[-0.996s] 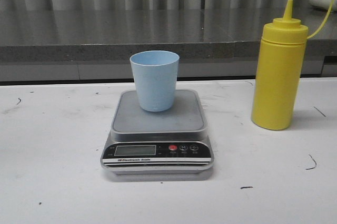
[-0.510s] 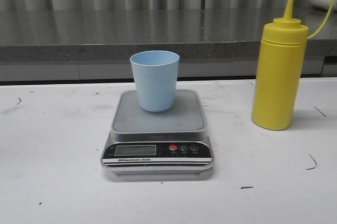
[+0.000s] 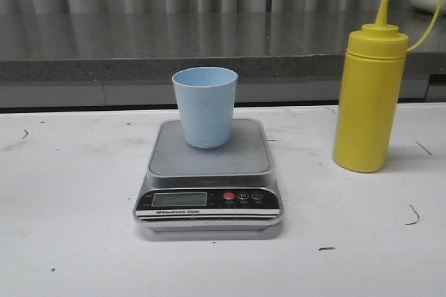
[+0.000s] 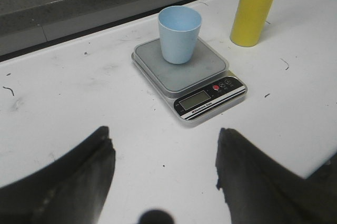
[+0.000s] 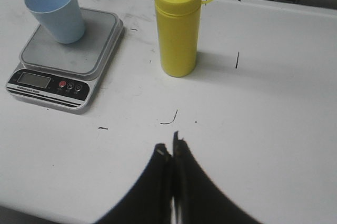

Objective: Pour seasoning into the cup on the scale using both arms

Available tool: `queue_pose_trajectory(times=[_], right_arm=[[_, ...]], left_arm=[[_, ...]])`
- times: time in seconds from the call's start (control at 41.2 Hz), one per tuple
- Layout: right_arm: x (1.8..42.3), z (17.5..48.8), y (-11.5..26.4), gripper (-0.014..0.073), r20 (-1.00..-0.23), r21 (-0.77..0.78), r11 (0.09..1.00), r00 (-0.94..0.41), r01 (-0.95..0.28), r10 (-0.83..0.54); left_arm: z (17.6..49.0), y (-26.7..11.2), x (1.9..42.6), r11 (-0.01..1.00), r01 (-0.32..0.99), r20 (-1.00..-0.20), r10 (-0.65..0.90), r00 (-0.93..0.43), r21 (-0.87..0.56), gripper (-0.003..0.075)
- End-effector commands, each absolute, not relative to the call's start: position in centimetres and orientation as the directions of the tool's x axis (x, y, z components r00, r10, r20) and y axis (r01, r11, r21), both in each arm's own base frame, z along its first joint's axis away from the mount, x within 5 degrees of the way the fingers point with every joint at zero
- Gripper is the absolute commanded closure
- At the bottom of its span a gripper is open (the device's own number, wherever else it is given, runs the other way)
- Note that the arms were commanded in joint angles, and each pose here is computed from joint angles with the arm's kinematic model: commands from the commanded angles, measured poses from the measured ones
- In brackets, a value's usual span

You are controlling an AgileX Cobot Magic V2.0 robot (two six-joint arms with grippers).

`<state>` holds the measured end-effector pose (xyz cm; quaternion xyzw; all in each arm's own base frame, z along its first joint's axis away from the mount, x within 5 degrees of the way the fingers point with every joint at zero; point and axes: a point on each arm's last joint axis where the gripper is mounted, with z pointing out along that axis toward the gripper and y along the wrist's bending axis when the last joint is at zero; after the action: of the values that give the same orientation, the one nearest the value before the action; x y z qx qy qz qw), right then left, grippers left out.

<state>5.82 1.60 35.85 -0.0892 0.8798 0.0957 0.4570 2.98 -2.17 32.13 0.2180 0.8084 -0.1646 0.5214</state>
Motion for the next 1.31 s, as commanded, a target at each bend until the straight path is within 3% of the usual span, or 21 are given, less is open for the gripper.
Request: queue_pose_trajectory(times=[0.0, 0.267, 0.583, 0.899, 1.287], right_arm=[[6.0, 37.3, 1.6, 0.0663, -0.873, 0.079, 0.962, -0.484, -0.261, -0.060], [6.0, 37.3, 1.6, 0.0663, -0.873, 0.079, 0.962, -0.484, -0.261, -0.060], [6.0, 37.3, 1.6, 0.0663, -0.873, 0.079, 0.962, -0.484, -0.261, -0.060], [6.0, 37.3, 1.6, 0.0663, -0.872, 0.079, 0.962, -0.486, -0.261, -0.060], [6.0, 37.3, 1.6, 0.0663, -0.872, 0.078, 0.962, -0.486, -0.260, -0.061]], left_arm=[[33.4, -2.3, 3.2, 0.849, 0.525, -0.945, 0.128, -0.301, -0.052, 0.0344], [33.4, -2.3, 3.2, 0.849, 0.525, -0.944, 0.130, -0.302, -0.051, 0.0583], [33.4, -2.3, 3.2, 0.849, 0.525, -0.944, 0.130, -0.302, -0.051, 0.0716], [32.4, -1.8, 3.4, 0.895, 0.447, -0.976, 0.094, -0.196, -0.003, 0.0740], [25.6, -0.8, 4.7, 0.985, 0.171, -0.999, -0.022, 0.048, -0.014, 0.0740]])
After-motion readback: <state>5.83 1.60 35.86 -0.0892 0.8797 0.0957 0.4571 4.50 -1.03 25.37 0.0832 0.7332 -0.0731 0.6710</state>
